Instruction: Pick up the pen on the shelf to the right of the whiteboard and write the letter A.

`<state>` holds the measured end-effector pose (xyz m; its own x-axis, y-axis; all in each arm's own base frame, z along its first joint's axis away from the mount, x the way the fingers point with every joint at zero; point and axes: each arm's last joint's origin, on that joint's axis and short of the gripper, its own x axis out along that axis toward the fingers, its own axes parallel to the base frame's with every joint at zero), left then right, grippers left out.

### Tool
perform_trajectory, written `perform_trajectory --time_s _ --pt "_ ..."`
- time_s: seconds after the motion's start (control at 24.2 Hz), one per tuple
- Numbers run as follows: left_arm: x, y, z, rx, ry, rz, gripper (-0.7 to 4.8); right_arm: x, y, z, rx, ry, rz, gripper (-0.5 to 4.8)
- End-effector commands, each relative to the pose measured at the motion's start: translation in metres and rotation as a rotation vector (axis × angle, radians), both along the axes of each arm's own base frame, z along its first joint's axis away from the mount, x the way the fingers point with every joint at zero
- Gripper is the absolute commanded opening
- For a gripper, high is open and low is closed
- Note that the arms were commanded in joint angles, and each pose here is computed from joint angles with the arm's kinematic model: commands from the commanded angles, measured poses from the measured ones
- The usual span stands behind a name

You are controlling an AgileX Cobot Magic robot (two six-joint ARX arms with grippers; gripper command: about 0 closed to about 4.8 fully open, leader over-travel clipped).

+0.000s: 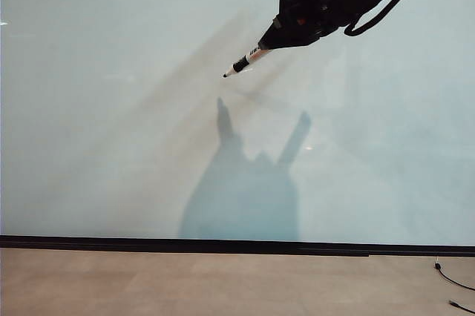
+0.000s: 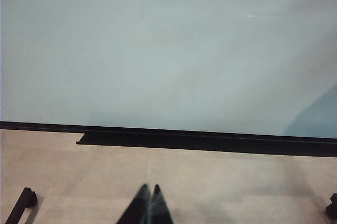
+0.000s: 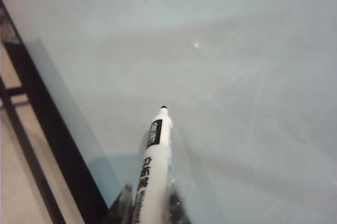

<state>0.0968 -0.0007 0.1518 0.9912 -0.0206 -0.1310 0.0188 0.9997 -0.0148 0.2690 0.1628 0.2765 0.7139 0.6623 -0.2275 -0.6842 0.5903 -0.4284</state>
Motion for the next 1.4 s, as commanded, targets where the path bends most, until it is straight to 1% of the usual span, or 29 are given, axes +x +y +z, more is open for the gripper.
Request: perform_trajectory --time_s 0.04,0.25,0.62,0.91,1.07,1.4 --pt "0.0 0.0 0.002 0.004 -0.008 -0.004 -0.05 0.0 0.001 0.006 -0.022 0.0 0.01 -0.04" --pt "0.0 0.0 0.002 0.004 -0.009 -0.005 -0.05 0.001 0.0 0.006 -0.049 -0.005 -0.008 -0.04" --pt "0.0 0.0 0.002 0.004 -0.009 -0.005 -0.05 0.009 0.005 -0.001 -0.06 0.004 -0.009 -0.04" --pt "0.0 0.0 0.002 0.004 -0.009 -0.005 -0.05 0.012 0.006 0.002 -0.052 -0.022 -0.037 -0.04" --pt "0.0 0.0 0.002 0.004 -0.009 -0.005 -0.05 0.013 0.005 0.002 -0.06 -0.027 -0.072 -0.04" --pt "0.0 0.0 0.002 0.004 -0.009 -0.005 -0.05 0.014 0.005 0.004 -0.059 -0.046 -0.093 -0.04"
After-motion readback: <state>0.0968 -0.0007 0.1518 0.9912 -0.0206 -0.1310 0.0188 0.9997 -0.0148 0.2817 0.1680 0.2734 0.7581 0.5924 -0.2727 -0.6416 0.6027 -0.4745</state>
